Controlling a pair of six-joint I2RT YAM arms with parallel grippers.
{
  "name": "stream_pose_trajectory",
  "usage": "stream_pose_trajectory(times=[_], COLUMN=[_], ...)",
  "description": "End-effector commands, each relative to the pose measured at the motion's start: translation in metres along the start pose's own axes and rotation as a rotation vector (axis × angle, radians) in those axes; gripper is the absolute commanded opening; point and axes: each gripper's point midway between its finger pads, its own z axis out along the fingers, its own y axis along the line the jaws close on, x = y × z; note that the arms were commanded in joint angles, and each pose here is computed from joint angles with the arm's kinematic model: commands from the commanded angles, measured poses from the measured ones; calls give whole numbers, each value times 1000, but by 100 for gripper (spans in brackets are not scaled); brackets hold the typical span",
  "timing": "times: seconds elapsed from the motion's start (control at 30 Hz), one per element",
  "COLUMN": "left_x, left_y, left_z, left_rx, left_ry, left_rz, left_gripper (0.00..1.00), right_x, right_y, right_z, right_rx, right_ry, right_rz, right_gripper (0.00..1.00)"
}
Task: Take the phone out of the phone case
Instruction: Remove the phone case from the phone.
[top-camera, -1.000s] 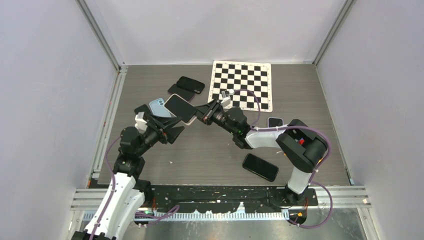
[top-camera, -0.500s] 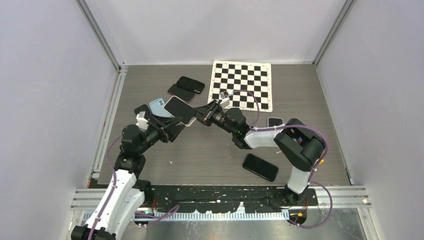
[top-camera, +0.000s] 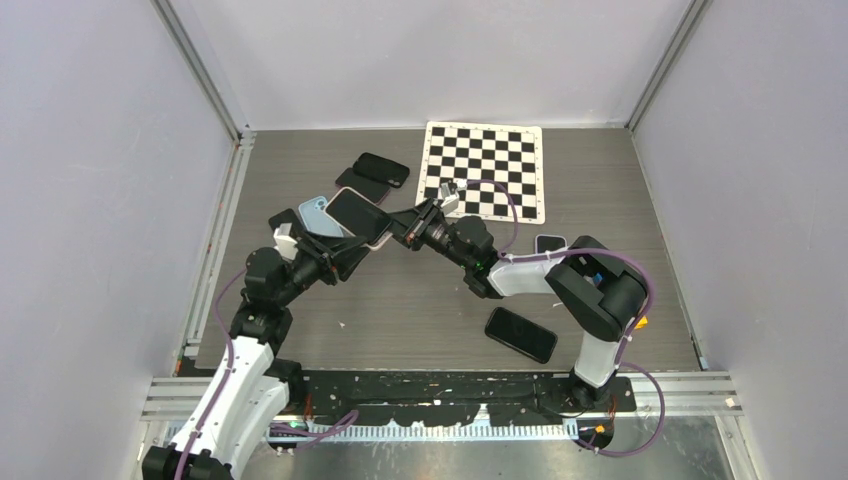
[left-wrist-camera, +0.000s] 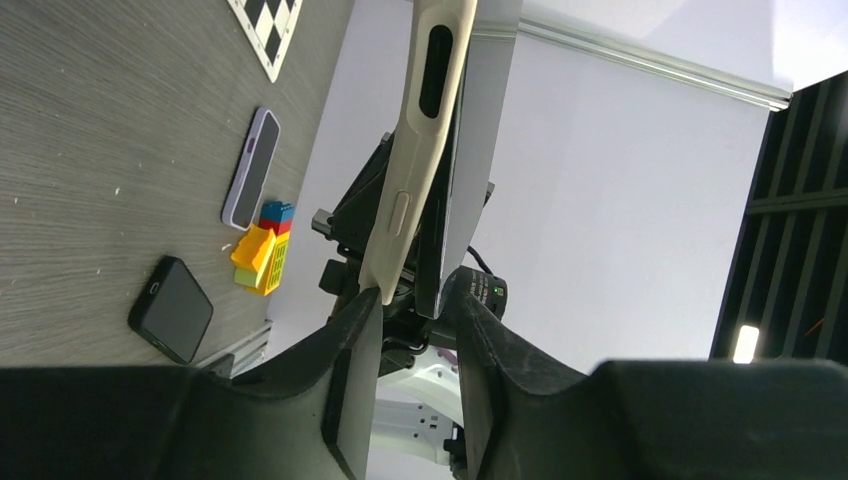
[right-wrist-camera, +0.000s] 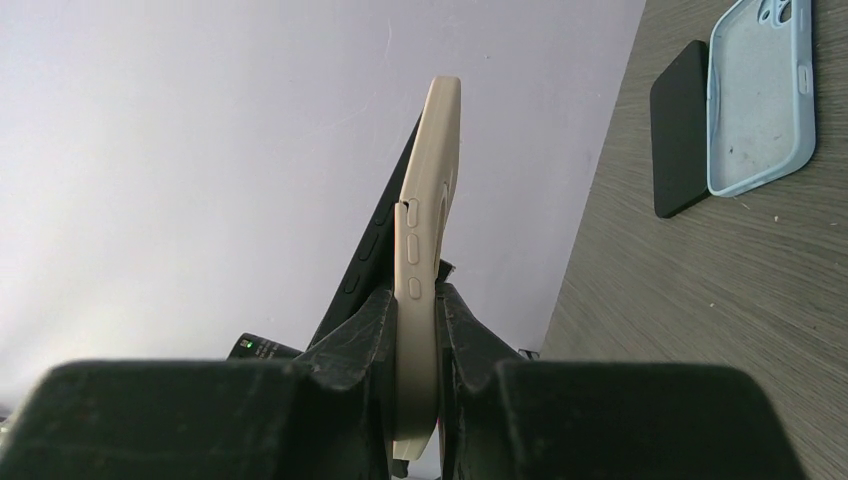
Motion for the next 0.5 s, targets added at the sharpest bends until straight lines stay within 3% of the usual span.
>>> stream_pose_trajectory(times=[0.0, 0.23, 0.47], left_x=[6, 6, 5], left_y=[-36, -36, -35], left_z=[-3, -4, -4], left_rx=[112, 111, 110], left_ry=[8, 5, 3], left_rz=[53, 50, 42], left_gripper=[34, 24, 23], right_x=[-4, -2, 0], right_y=[56, 51, 46], right_z=[5, 6, 6], right_rx=[-184, -175, -154], right_ry=[-10, -7, -1], right_rz=[-8, -10, -41], right_gripper=[1, 1, 1])
